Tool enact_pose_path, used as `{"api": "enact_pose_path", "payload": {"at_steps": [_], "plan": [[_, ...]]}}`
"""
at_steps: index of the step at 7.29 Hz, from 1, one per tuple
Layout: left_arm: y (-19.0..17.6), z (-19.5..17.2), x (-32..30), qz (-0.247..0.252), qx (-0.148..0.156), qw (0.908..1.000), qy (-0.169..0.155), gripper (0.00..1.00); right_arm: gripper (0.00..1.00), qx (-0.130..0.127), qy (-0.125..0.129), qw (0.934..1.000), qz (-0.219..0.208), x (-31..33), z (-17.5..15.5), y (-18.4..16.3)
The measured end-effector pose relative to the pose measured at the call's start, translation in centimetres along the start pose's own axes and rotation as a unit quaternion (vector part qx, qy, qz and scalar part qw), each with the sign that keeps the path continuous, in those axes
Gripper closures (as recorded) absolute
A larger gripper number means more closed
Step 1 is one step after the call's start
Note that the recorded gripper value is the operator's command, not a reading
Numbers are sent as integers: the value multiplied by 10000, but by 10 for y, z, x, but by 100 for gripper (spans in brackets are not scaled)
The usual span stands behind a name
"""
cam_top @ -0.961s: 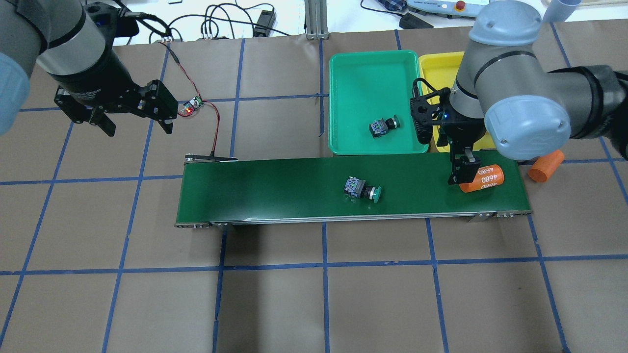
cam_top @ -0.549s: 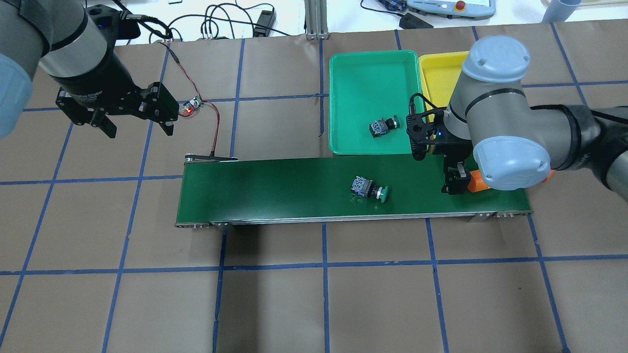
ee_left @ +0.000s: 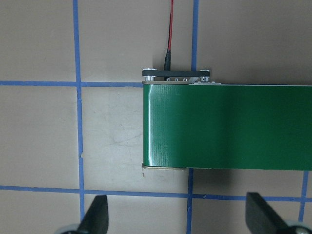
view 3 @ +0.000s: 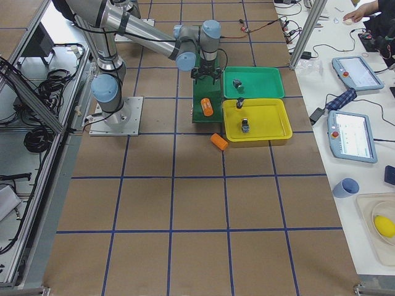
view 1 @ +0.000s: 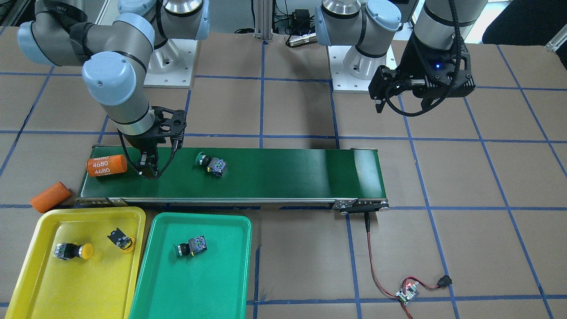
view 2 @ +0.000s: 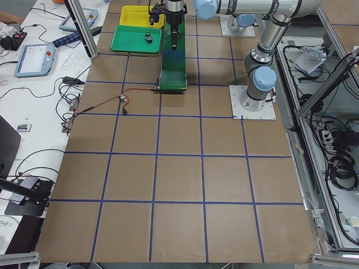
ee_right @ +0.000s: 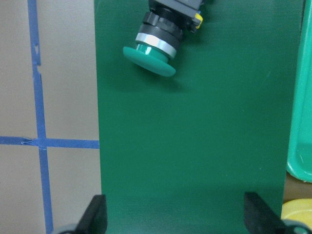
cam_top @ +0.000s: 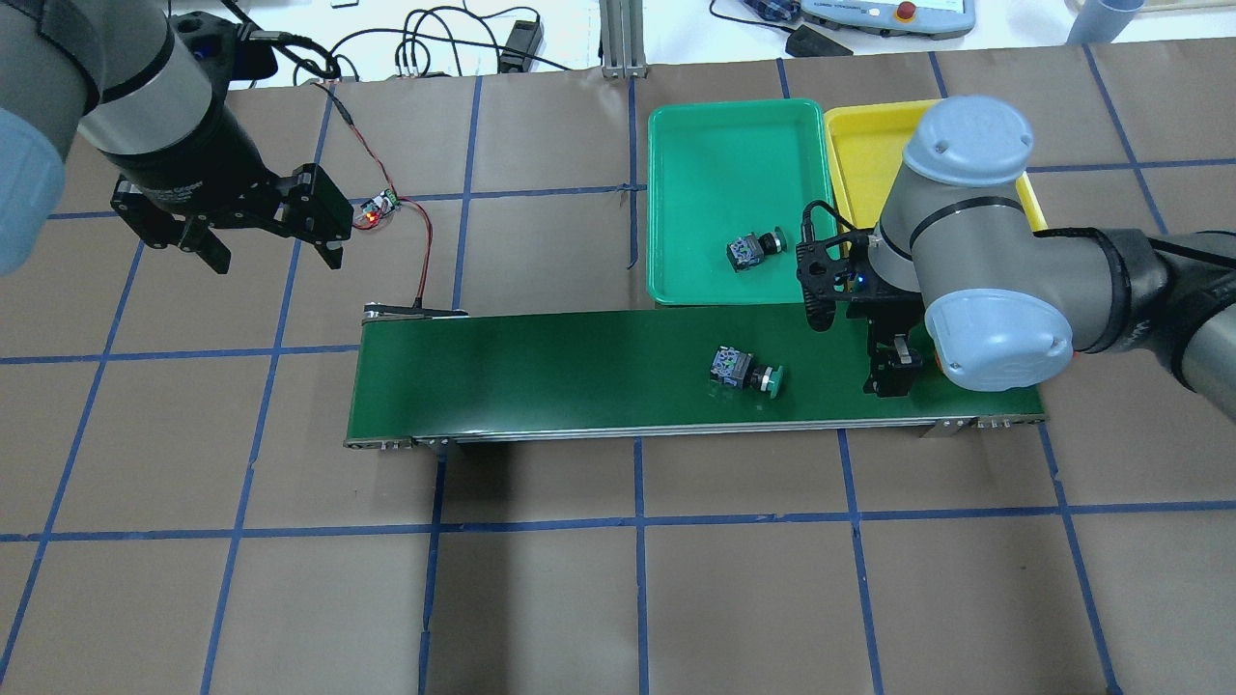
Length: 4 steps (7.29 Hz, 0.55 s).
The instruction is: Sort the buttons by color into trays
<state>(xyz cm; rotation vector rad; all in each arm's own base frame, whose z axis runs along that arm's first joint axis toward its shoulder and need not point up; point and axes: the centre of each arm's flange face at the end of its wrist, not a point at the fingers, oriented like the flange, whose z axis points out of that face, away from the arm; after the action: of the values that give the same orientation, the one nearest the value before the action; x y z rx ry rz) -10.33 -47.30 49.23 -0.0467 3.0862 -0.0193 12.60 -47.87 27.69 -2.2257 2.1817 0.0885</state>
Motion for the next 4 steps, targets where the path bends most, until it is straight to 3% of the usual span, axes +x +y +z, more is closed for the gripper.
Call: {"api": "enact_pose_path", "payload": {"at_steps": [4], "plan": [[1, -1, 0, 1, 21, 10000, -1, 0, 0, 9, -15, 10000, 5, 1, 2, 0]]}}
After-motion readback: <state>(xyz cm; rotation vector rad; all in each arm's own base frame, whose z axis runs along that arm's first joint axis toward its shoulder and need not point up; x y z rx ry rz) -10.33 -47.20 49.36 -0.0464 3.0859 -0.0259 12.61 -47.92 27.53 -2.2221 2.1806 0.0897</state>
